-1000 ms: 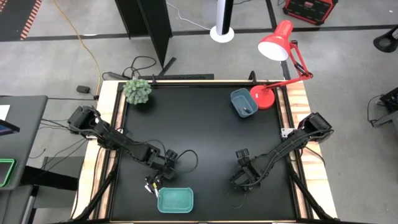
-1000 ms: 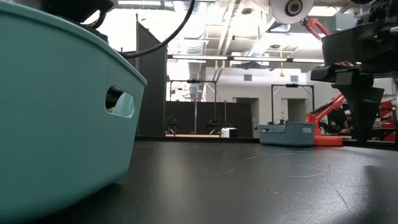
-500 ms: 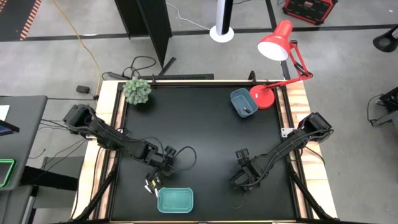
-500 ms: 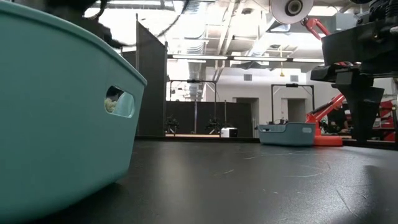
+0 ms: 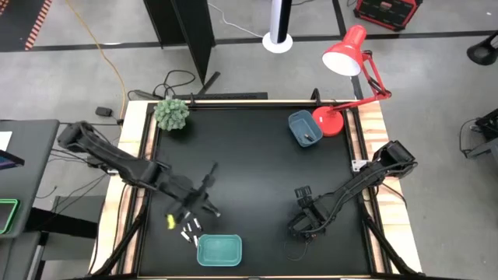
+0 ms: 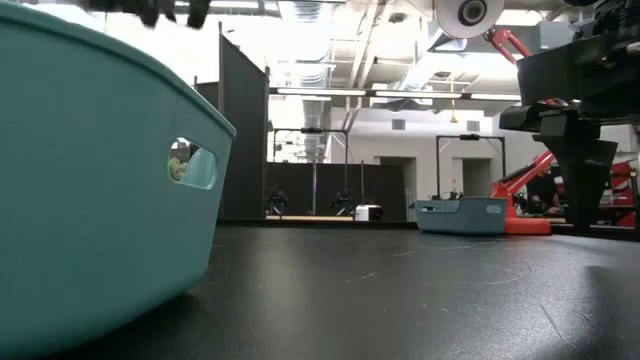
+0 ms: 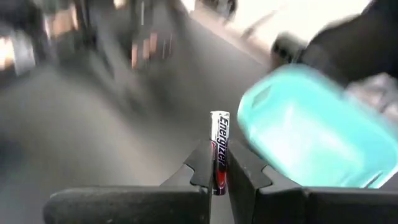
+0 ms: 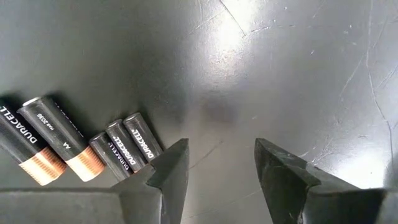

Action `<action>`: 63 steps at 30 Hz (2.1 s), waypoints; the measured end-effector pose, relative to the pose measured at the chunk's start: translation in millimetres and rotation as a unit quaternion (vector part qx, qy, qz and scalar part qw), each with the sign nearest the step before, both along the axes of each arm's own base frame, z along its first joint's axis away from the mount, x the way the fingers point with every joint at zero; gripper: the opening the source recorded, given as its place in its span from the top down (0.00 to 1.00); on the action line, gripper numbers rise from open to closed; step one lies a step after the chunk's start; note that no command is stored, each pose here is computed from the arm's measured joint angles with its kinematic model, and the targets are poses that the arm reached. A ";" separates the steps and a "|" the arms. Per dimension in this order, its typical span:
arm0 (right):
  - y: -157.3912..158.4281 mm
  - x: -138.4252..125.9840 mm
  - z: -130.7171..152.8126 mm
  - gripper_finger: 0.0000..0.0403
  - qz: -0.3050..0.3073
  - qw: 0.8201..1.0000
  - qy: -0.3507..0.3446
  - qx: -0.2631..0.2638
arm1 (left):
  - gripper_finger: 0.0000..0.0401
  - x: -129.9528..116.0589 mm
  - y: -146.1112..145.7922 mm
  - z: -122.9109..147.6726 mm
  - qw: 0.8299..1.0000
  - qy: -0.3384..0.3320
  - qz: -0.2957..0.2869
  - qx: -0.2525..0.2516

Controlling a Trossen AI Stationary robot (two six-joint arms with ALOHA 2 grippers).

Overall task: Sort batteries
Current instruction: Put the silver battery into the green bin, then put the black battery into the blue bin

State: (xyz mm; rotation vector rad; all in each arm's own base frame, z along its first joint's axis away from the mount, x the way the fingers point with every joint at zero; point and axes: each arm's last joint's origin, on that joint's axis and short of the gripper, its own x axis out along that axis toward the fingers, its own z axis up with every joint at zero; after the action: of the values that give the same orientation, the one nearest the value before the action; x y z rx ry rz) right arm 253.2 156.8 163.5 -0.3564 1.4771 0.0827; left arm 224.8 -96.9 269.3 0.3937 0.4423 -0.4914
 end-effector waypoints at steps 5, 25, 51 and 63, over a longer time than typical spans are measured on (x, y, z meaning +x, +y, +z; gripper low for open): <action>0.1 0.1 0.0 0.51 0.000 1.000 -0.001 0.000 | 0.96 -14.9 1.8 32.1 0.991 -0.096 -0.077 -0.048; 0.1 0.2 0.0 0.51 -0.016 1.000 -0.004 0.002 | 0.96 -12.3 9.3 35.5 0.989 -0.103 0.079 -0.065; 0.0 0.0 0.0 0.51 -0.017 1.000 -0.003 0.002 | 0.96 10.2 -80.1 -66.3 0.987 0.139 -0.047 -0.062; -3.0 -4.6 0.2 0.48 -0.017 1.000 0.021 -0.014 | 0.73 11.0 -80.0 -71.8 0.984 0.160 -0.011 -0.072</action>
State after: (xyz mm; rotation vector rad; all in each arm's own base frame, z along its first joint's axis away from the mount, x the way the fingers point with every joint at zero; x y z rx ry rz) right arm 248.5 153.9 163.7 -0.3546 1.5267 0.0426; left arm 235.9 -176.9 197.6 0.1795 0.7089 -0.6081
